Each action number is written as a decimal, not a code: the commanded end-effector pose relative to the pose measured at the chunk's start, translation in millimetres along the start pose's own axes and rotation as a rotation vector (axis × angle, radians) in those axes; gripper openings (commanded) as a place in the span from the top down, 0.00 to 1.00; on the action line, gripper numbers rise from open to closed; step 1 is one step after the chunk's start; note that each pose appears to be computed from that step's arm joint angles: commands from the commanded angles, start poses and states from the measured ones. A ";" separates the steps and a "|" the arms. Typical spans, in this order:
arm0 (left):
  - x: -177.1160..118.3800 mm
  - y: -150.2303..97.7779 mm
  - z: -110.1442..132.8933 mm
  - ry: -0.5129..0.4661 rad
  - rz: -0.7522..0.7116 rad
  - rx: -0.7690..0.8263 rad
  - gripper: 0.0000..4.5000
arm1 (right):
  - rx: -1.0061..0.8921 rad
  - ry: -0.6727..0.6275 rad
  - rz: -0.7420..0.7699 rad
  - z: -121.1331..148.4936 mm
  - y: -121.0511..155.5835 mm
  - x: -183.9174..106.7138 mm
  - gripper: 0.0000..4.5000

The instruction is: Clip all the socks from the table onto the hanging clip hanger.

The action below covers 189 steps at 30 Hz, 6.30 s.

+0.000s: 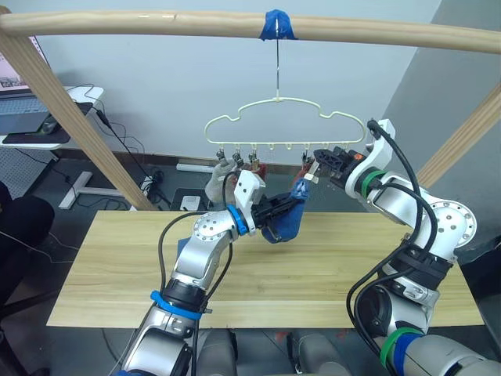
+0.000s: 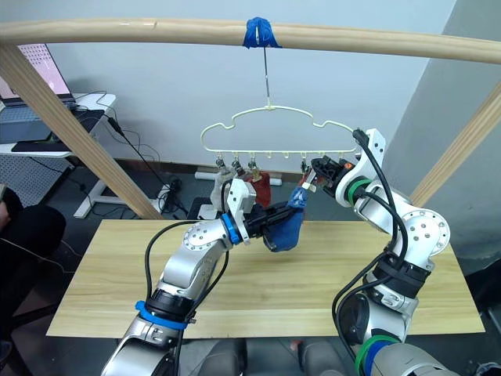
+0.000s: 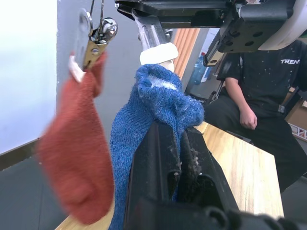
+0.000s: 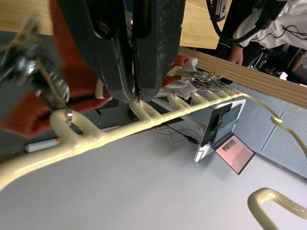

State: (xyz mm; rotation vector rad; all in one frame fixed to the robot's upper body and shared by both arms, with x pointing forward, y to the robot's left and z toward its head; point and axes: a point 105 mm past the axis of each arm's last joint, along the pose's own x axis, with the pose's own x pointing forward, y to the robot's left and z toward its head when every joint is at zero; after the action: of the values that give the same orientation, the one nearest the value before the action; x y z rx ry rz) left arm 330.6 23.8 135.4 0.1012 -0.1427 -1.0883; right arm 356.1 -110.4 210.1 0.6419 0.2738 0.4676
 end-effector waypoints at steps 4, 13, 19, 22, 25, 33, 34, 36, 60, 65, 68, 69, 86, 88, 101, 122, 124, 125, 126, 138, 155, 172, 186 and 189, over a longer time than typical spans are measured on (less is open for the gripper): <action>7.4 -2.6 13.7 -0.036 -0.014 0.037 1.00 | -0.004 -0.009 -0.002 3.5 1.8 -1.3 1.00; 9.4 -0.7 11.9 -0.032 -0.007 0.038 1.00 | -0.014 -0.003 0.000 4.2 2.5 -2.0 1.00; 9.5 2.5 12.2 -0.030 0.001 0.039 1.00 | -0.016 0.001 -0.001 3.2 2.6 -2.2 1.00; 11.5 5.3 19.1 -0.059 0.009 0.040 1.00 | -0.021 0.010 0.003 1.5 2.9 -1.8 1.00; 13.2 6.8 24.6 -0.077 0.010 0.046 1.00 | -0.024 0.012 -0.002 0.7 1.3 -1.8 1.00; 15.9 6.9 32.8 -0.111 -0.005 0.049 1.00 | -0.025 0.014 0.002 -0.1 1.6 -0.1 1.00; 16.4 5.3 33.1 -0.114 -0.013 0.046 1.00 | -0.024 0.014 0.003 -0.3 1.9 0.1 1.00; 17.7 1.1 32.9 -0.115 -0.036 0.041 1.00 | -0.022 0.014 0.006 -0.4 2.6 0.9 1.00; 24.3 -2.7 34.5 -0.116 -0.050 0.065 1.00 | -0.101 0.015 0.045 -0.1 2.2 -10.5 0.00; 26.3 -7.1 27.2 -0.097 -0.059 0.063 1.00 | -0.132 -0.047 0.069 14.6 0.8 -30.8 0.00; 29.6 -10.5 18.9 -0.088 -0.073 -0.010 0.83 | -0.149 -0.071 0.106 18.1 3.7 -45.2 0.00; 30.3 -11.3 16.4 -0.084 -0.078 -0.027 0.76 | -0.157 -0.074 0.108 17.8 3.5 -48.2 0.00; -45.7 23.7 -22.9 0.126 0.049 -0.298 0.00 | -0.442 -0.139 -0.103 -5.1 -28.5 -46.9 0.00; -59.5 31.1 -22.7 0.179 0.114 -0.326 0.00 | -0.514 -0.168 -0.102 -6.0 -26.1 -43.9 0.00; -109.0 15.9 17.4 0.128 0.144 -0.172 0.00 | -0.735 -0.333 -0.162 -17.1 -19.2 -25.2 0.45; -86.5 -7.3 79.5 -0.102 -0.036 -0.001 0.00 | -0.756 -0.478 -0.287 2.7 -22.3 -1.2 0.45; -86.8 -7.3 78.1 -0.096 -0.036 0.004 0.00 | -0.752 -0.477 -0.293 2.7 -24.0 -0.5 0.49; -87.0 -7.3 77.6 -0.095 -0.035 0.005 0.00 | -0.750 -0.476 -0.300 2.9 -25.3 -0.5 0.54; -87.2 -6.8 76.8 -0.095 -0.033 0.006 0.00 | -0.752 -0.475 -0.306 3.3 -26.6 -0.3 0.59; -86.3 -4.5 73.9 -0.089 -0.028 0.016 0.00 | -0.753 -0.489 -0.326 9.1 -28.2 3.4 0.59; -86.2 -1.6 71.0 -0.087 -0.023 0.037 0.00 | -0.722 -0.493 -0.351 11.0 -31.0 10.0 0.59; -84.1 -0.7 72.3 -0.086 -0.014 0.047 0.00 | -0.698 -0.500 -0.322 13.0 -24.1 23.0 0.59; -81.6 -3.4 70.2 -0.087 -0.013 0.045 0.00 | -0.692 -0.503 -0.321 15.1 -26.2 22.7 0.91; -81.2 -4.8 68.6 -0.084 -0.011 0.040 0.00 | -0.702 -0.501 -0.318 16.5 -27.4 20.3 0.99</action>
State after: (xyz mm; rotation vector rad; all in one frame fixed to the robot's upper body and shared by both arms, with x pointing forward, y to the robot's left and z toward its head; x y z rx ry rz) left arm 282.7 96.4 189.1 0.0766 -0.1901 -1.0930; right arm 391.8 -123.9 188.4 0.0092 -0.2056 0.0672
